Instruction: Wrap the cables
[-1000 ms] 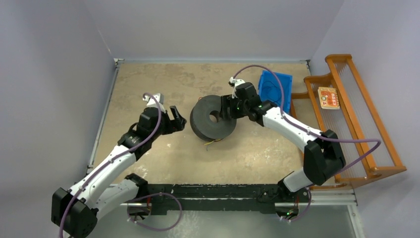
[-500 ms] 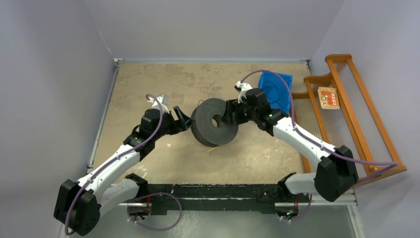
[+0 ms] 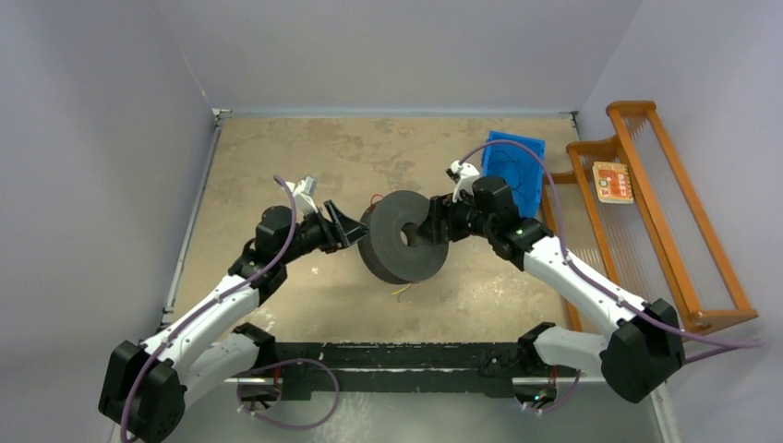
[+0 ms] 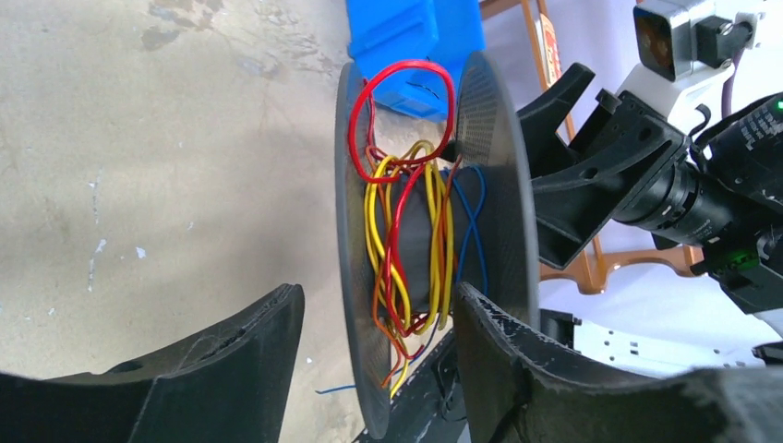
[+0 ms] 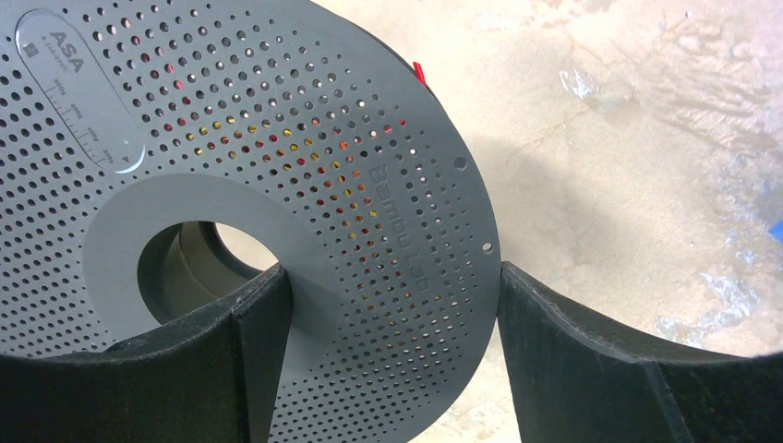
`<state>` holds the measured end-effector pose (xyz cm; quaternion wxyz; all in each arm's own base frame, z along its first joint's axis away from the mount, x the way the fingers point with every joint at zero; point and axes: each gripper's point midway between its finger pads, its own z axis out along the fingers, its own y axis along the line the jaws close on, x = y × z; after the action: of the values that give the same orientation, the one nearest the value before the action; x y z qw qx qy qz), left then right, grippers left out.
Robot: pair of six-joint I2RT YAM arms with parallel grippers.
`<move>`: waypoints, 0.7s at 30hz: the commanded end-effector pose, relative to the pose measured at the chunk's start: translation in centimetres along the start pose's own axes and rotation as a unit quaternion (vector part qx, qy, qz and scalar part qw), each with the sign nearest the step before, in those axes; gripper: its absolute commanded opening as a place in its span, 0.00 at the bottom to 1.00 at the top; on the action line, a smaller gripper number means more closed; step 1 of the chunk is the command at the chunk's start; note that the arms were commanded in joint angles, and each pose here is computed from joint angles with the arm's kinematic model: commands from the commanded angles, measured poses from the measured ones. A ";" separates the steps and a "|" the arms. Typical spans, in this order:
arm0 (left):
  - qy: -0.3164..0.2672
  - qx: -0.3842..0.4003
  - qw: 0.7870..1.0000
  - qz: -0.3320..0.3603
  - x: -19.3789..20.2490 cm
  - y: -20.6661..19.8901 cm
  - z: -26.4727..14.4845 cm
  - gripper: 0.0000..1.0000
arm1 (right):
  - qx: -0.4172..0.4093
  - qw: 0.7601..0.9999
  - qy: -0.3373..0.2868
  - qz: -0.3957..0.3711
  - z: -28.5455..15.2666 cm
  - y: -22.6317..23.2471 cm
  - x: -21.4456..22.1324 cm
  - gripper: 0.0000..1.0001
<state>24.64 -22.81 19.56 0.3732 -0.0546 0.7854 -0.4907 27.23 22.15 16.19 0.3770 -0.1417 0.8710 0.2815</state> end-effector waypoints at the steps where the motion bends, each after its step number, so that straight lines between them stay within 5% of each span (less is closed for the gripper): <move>1: 0.007 0.043 0.999 0.002 0.0 -1.9 -0.6 0.56 | -0.061 0.995 -0.072 -0.021 -1.5 2.7 -3.5 0.43; 12: 0.014 0.050 0.999 0.002 0.2 -2.2 -0.7 0.36 | -0.059 0.995 -0.082 -0.021 -2.0 2.7 -3.6 0.43; 21: 0.033 0.028 0.999 0.014 0.9 -1.0 -0.3 0.30 | -0.063 0.994 -0.090 -0.025 -2.1 2.9 -4.2 0.43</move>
<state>23.30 -23.34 19.40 0.3446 -0.0368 0.7897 -0.5062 26.51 22.27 17.33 0.3939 -0.1507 0.8549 0.3021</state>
